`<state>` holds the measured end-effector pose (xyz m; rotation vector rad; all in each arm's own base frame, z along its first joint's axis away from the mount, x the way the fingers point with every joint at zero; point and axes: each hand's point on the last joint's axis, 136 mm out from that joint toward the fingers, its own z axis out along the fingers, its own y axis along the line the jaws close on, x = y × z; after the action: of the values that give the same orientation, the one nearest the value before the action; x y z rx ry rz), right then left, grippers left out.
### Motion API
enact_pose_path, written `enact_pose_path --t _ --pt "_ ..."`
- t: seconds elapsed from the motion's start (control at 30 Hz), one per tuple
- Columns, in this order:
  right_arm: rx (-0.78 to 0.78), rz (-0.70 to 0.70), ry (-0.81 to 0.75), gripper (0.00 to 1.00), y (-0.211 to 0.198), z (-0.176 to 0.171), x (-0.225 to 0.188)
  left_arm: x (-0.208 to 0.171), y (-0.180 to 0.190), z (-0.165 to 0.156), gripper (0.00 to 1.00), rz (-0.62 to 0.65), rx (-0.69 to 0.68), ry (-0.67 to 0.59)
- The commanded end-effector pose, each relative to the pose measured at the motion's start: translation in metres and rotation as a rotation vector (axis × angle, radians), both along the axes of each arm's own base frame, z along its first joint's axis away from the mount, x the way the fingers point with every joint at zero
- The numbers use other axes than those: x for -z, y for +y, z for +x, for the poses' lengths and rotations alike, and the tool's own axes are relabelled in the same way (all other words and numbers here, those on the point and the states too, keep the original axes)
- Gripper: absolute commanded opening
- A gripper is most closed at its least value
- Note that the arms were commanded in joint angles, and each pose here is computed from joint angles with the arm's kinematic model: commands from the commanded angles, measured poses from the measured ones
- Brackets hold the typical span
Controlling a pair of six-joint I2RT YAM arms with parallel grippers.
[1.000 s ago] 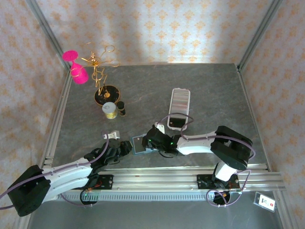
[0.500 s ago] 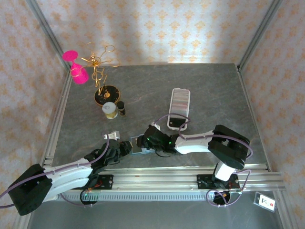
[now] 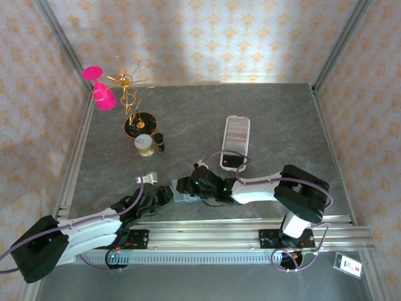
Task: Put the credit cards into the card holder
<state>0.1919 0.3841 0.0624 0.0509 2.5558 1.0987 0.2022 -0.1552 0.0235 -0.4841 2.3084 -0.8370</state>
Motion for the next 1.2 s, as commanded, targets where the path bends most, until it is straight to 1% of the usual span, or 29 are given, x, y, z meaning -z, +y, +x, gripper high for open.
enact_pose_path --t 0.0,0.07,0.13,0.23,0.47,0.57,0.6,0.67,0.73,0.83,0.93,1.0,1.03,1.1,1.17 --pt "0.003 0.040 -0.016 0.59 0.002 -0.001 -0.014 0.008 0.004 -0.004 0.18 0.013 0.000 0.019" --pt "0.013 0.010 -0.025 0.59 -0.002 0.001 -0.013 0.007 0.006 -0.004 0.18 0.019 -0.008 0.016" --pt "0.038 -0.049 -0.050 0.59 -0.011 0.006 -0.010 0.006 0.009 -0.004 0.18 0.028 -0.016 0.012" --pt "0.080 -0.190 -0.087 0.58 -0.031 0.015 0.001 0.003 0.013 -0.003 0.18 0.043 -0.028 0.001" --pt "0.096 -0.458 -0.135 0.57 -0.058 0.027 0.026 -0.005 0.014 -0.002 0.18 0.047 -0.031 -0.012" --pt "0.119 -0.599 -0.178 0.54 -0.078 0.035 0.032 -0.010 0.014 0.000 0.18 0.047 -0.033 -0.024" --pt "0.121 -0.641 -0.191 0.52 -0.083 0.037 0.032 -0.011 0.014 0.000 0.18 0.047 -0.032 -0.026" --pt "0.128 -0.706 -0.218 0.49 -0.095 0.040 0.032 -0.013 0.013 0.001 0.18 0.049 -0.029 -0.030" --pt "0.123 -0.737 -0.235 0.47 -0.100 0.045 0.028 -0.016 0.013 0.002 0.18 0.053 -0.025 -0.036" --pt "0.100 -0.719 -0.288 0.43 -0.097 0.056 0.005 -0.023 0.010 0.004 0.19 0.052 -0.013 -0.050" --pt "0.044 -0.630 -0.403 0.41 -0.084 0.070 -0.038 -0.029 0.007 0.006 0.23 0.048 -0.003 -0.066" --pt "-0.009 -0.538 -0.488 0.41 -0.078 0.081 -0.078 -0.034 0.006 0.008 0.27 0.051 -0.001 -0.077" --pt "-0.045 -0.522 -0.540 0.41 -0.077 0.087 -0.093 -0.035 0.005 0.008 0.28 0.051 0.003 -0.082" --pt "-0.069 -0.490 -0.677 0.41 -0.086 0.100 -0.136 -0.040 0.004 0.009 0.29 0.046 0.009 -0.096" --pt "-0.179 -0.516 -0.844 0.44 -0.093 0.105 -0.161 -0.044 0.003 0.010 0.30 0.033 0.012 -0.110"
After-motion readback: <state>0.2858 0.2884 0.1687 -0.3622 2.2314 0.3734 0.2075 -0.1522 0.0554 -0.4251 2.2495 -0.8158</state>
